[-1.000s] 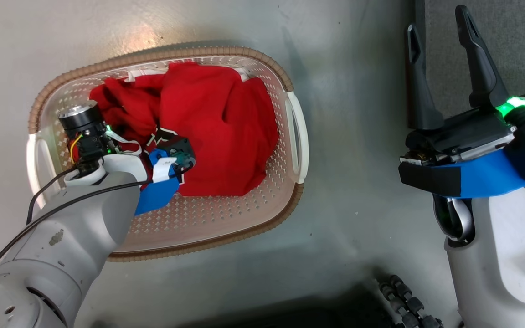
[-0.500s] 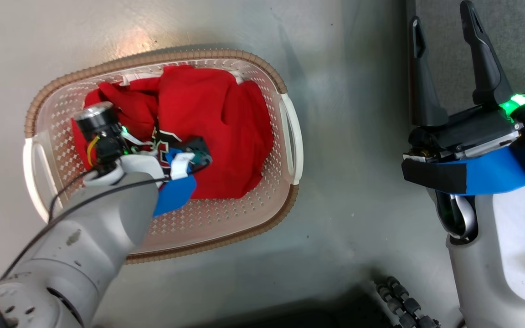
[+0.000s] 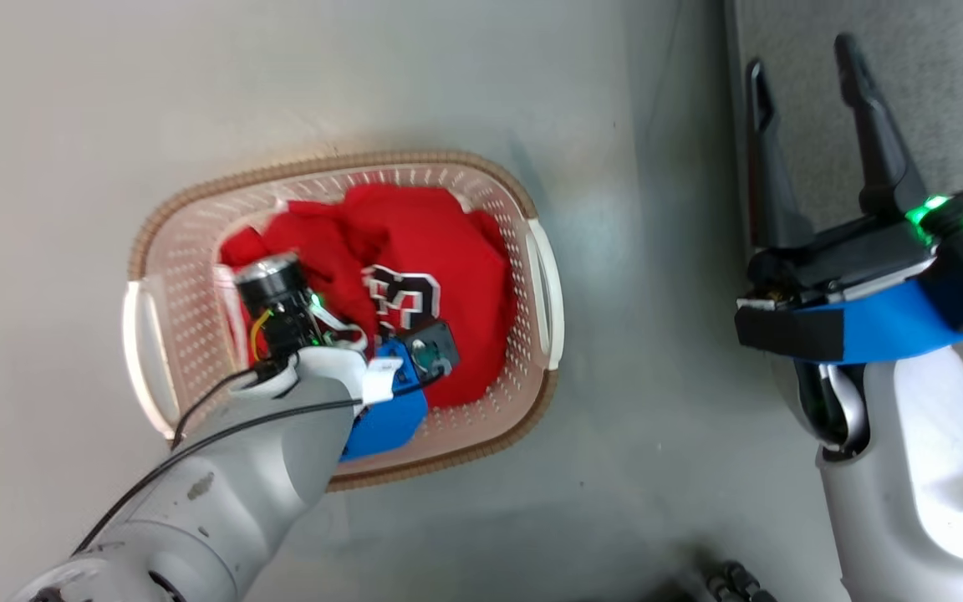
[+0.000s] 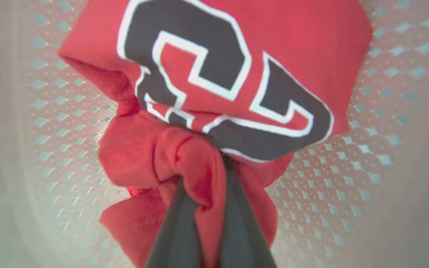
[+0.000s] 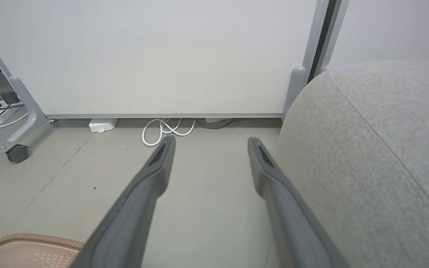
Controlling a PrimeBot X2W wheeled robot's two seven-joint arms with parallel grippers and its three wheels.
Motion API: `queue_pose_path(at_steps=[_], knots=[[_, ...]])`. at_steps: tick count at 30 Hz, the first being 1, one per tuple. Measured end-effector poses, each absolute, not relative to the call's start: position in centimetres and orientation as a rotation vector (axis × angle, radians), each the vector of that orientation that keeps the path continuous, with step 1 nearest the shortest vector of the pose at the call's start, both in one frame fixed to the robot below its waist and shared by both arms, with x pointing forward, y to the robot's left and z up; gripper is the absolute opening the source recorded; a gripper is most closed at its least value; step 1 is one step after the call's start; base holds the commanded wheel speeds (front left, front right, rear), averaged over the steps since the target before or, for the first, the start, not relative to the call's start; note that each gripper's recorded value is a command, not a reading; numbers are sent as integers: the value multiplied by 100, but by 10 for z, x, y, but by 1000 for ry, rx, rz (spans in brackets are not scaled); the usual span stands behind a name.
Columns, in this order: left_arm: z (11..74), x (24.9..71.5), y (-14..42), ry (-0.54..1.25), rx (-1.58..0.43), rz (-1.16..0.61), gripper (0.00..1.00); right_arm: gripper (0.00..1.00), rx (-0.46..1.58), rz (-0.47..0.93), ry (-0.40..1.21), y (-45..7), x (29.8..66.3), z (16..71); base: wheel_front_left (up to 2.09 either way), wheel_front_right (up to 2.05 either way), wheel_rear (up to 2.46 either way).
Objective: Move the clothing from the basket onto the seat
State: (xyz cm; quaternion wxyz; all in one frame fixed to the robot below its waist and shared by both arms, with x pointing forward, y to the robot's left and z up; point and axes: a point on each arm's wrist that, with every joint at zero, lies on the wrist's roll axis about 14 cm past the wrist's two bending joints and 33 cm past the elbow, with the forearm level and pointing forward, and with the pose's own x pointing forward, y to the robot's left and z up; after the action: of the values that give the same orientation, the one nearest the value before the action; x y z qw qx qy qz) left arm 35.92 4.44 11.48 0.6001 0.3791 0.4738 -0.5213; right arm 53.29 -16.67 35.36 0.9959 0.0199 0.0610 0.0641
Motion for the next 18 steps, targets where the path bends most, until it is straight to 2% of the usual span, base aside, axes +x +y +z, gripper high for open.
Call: queue_pose_path(at_steps=[18], knots=[[232, 407, 23, 769, 601, -1013, 0, 100, 46, 146, 7, -156, 501, 439, 0, 0, 0]])
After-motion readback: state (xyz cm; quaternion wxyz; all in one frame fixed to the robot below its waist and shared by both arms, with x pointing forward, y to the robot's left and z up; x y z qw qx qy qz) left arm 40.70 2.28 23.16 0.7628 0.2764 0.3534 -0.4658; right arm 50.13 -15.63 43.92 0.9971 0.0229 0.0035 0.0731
